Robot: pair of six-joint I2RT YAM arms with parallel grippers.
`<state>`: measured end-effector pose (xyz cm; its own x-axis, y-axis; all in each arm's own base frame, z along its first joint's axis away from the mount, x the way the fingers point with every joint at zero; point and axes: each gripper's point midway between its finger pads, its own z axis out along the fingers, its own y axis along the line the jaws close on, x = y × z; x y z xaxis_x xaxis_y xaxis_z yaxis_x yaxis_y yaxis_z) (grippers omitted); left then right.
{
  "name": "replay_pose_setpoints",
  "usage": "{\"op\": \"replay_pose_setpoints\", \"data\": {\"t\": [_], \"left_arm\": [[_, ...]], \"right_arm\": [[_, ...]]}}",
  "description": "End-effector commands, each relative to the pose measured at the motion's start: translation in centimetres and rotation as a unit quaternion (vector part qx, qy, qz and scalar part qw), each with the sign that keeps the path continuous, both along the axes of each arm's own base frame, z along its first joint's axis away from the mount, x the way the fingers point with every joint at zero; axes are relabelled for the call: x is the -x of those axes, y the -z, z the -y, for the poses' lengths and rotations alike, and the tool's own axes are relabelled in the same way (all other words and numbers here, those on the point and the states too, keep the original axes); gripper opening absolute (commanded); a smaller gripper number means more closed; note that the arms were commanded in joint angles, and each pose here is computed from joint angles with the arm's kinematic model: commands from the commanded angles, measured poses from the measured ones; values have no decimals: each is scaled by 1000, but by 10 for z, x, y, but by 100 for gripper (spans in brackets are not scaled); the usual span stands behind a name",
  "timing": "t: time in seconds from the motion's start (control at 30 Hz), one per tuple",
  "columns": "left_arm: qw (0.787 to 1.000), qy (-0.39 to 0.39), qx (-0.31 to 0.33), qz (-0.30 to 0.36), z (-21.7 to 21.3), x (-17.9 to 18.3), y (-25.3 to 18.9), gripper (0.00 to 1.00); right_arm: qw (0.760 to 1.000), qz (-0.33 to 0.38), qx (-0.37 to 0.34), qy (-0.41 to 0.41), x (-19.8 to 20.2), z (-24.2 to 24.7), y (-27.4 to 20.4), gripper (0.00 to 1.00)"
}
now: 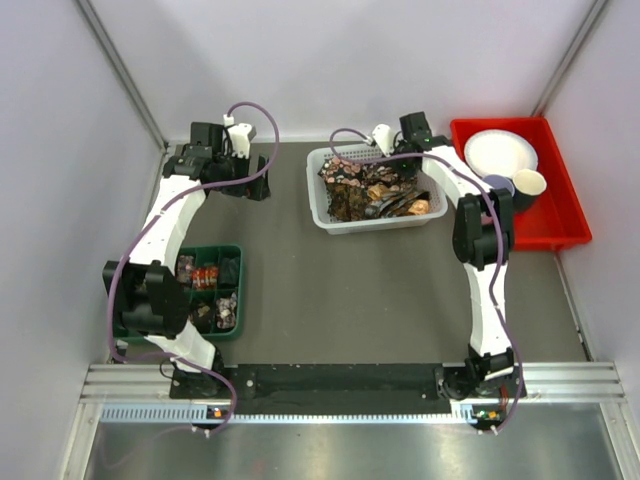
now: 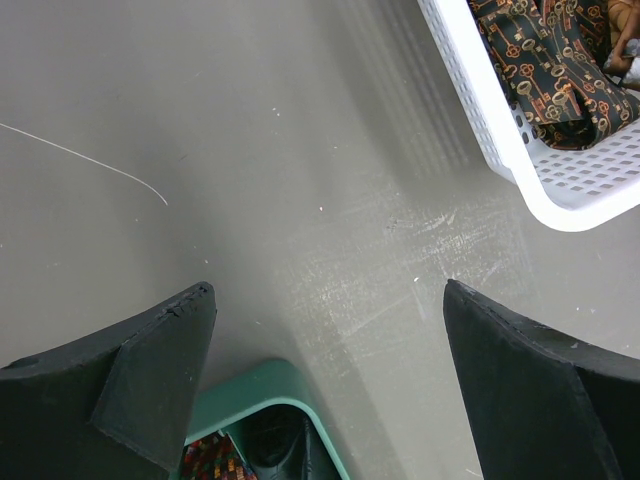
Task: Roll the ties
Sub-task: Pick up the tie from the bin.
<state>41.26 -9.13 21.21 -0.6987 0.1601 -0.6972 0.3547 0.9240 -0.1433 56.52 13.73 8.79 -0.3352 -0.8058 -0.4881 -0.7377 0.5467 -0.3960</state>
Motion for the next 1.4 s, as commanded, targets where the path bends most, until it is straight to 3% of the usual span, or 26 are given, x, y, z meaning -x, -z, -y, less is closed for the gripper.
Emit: {"op": "replay_pose_setpoints", "data": {"t": [0.0,0.27,0.5,0.63,0.77,0.97,1.23,1.37], "left_arm": [[999,8,2,36,2,-8,-22,99],[998,21,20,58,10,-12,-40,99],[994,41,38,94,17,-14,-60,99],[989,77,59,110,29,-10,-69,99],[980,125,90,129,45,-2,-80,99],[950,225,143,160,75,22,-95,99],[932,295,126,165,94,50,-79,97],[927,317,123,159,96,66,-72,97]], "right_arm": [[994,101,-47,6,-14,-15,-96,0],[964,176,-196,33,15,-18,-223,0],[912,225,-342,38,63,0,-337,0],[881,252,-400,18,116,13,-401,0],[865,266,-426,10,162,33,-428,0],[864,217,-454,2,235,46,-426,0],[914,174,-366,31,315,58,-348,0],[918,179,-349,63,333,71,-333,0]]}}
